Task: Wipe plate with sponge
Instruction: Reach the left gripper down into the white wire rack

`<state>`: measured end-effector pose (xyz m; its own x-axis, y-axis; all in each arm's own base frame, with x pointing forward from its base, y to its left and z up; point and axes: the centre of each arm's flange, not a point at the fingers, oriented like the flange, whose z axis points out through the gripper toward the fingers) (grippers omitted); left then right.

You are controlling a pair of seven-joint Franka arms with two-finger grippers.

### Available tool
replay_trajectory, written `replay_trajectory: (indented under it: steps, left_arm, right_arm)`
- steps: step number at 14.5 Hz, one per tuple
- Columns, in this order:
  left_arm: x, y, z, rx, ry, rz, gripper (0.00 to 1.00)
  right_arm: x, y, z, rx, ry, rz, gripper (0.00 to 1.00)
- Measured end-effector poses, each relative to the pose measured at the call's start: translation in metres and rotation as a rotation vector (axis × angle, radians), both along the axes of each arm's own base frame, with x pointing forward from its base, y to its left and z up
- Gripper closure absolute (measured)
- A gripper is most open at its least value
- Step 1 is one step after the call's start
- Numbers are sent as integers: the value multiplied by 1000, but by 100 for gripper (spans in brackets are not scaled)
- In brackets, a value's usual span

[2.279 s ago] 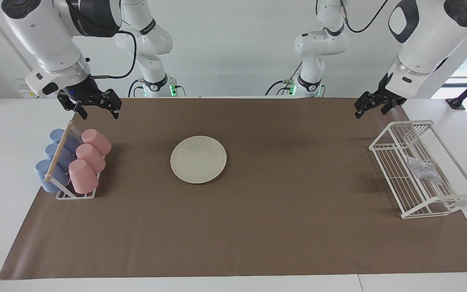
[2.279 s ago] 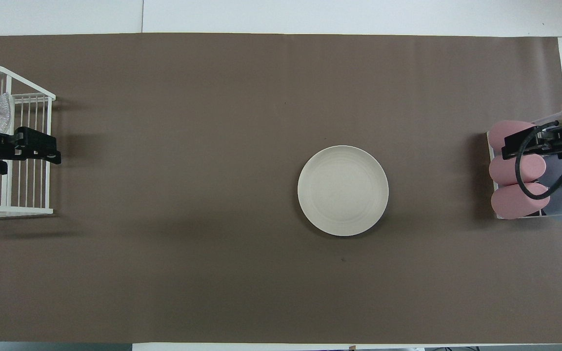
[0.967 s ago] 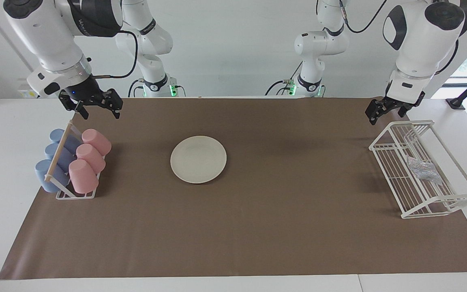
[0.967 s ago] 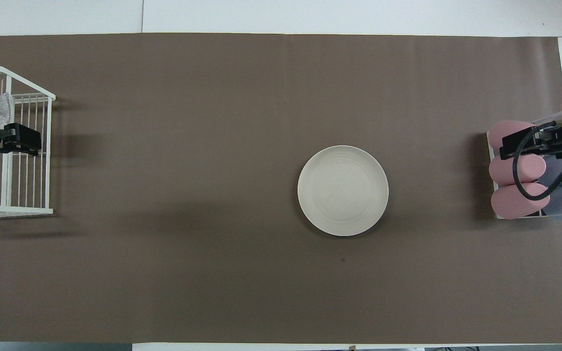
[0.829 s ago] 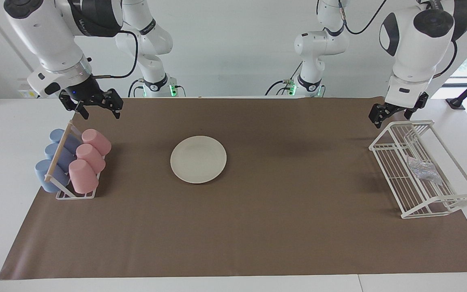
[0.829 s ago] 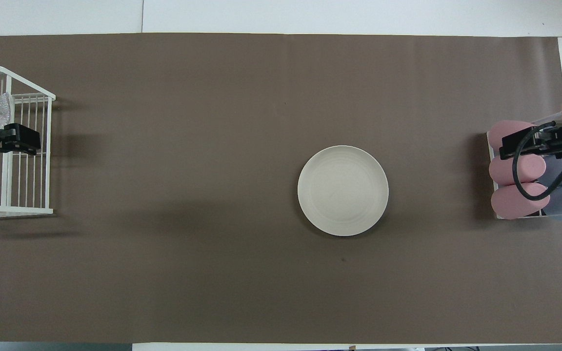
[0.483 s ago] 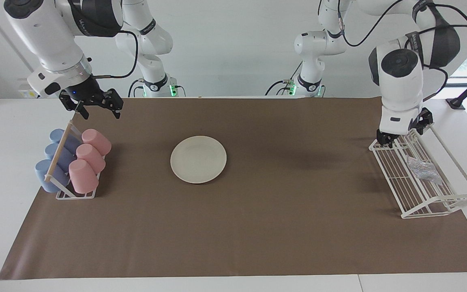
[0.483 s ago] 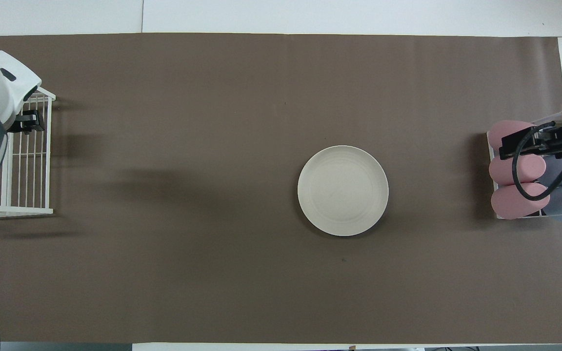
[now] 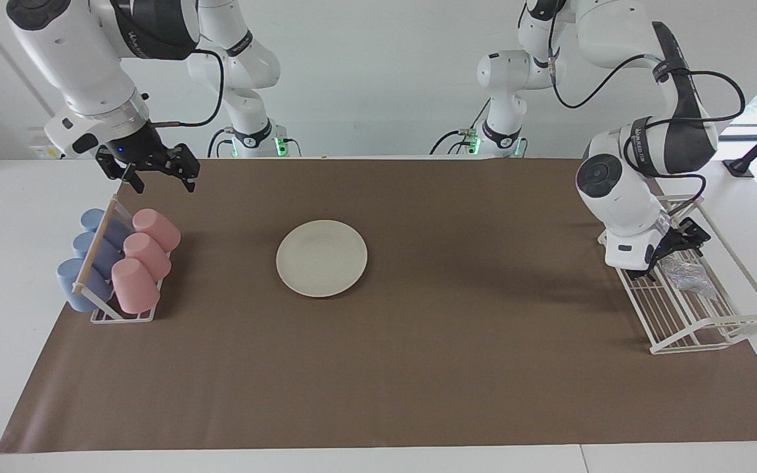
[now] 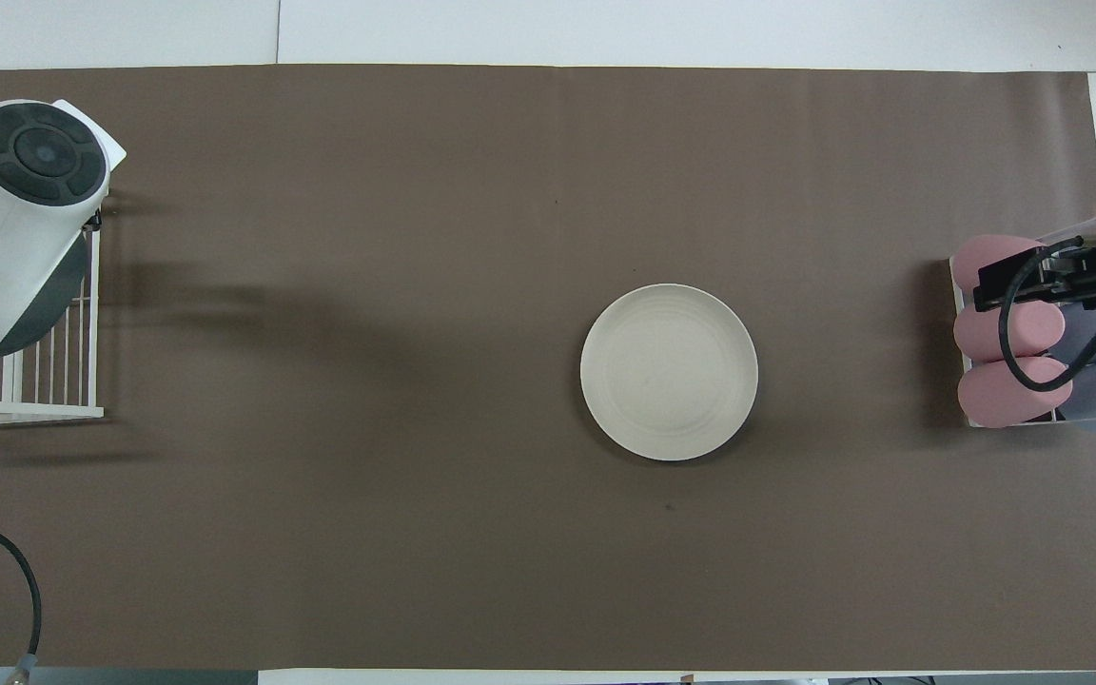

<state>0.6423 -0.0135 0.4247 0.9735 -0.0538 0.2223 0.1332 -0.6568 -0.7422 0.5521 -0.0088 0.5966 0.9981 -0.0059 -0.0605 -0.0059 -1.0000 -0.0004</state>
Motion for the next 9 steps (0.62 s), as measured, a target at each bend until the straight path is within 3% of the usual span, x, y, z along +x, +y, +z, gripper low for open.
replay_trajectory:
  steps: [4,9]
  left_arm:
    - [3,5,-20,-7,-30,25,0]
    - [1,5,-30,-8,-25,33,7]
  right_arm:
    - [0,0,0,0,0,0,0]
    - [0,3,0,0,0,6,0]
